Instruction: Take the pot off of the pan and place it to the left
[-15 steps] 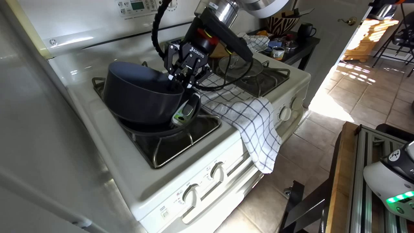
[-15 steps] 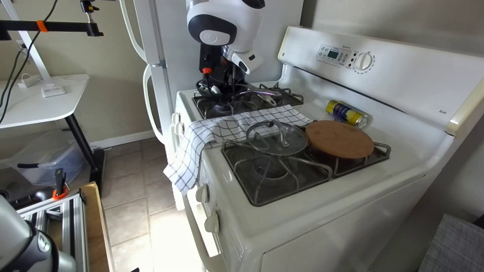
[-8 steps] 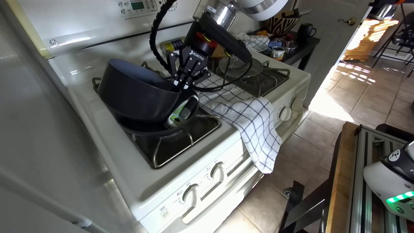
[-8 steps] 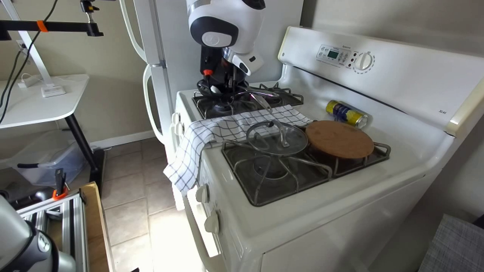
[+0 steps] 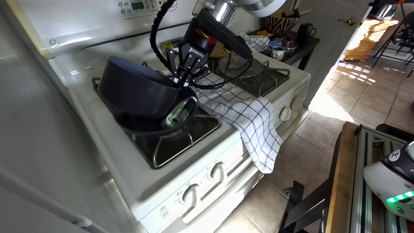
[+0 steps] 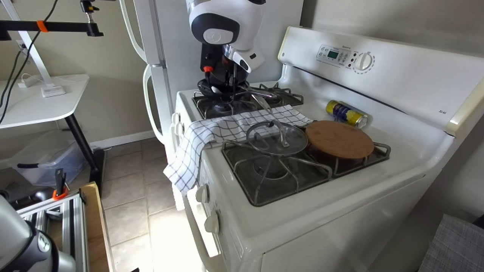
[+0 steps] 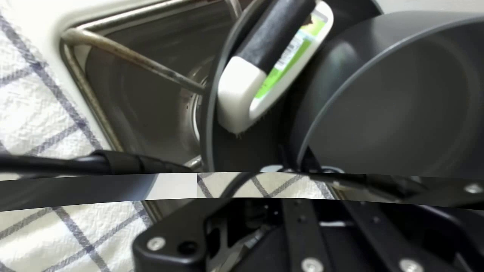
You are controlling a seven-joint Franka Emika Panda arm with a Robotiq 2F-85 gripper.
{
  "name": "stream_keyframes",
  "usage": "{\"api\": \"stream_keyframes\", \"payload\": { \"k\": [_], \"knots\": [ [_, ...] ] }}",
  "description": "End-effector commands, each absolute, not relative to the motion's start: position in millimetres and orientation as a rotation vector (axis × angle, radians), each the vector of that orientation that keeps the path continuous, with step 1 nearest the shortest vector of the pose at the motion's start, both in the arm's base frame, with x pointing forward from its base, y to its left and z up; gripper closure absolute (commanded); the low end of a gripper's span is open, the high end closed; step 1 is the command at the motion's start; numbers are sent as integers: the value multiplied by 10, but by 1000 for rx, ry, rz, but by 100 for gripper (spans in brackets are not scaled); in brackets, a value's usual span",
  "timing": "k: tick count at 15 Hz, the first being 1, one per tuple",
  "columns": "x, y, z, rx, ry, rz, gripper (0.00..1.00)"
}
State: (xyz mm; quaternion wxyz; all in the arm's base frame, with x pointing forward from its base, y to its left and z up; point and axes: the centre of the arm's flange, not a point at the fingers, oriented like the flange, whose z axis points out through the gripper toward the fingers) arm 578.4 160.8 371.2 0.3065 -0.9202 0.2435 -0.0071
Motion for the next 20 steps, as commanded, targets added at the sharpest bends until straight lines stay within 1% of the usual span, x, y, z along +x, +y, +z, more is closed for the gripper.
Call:
{"api": "stream_keyframes", "payload": {
  "k": [1,6,10,13,20],
  "knots": [
    [5747,1537,4113,-2445,672,-61,99],
    [5828,1408,4371,-2547,681,-87,99],
    [6064,1251,4579,-2623,661,-134,99],
    [6116,1041,4791,-2663,682,-176,99],
    [6311,816,4889,-2720,749,-180,99]
  ]
}}
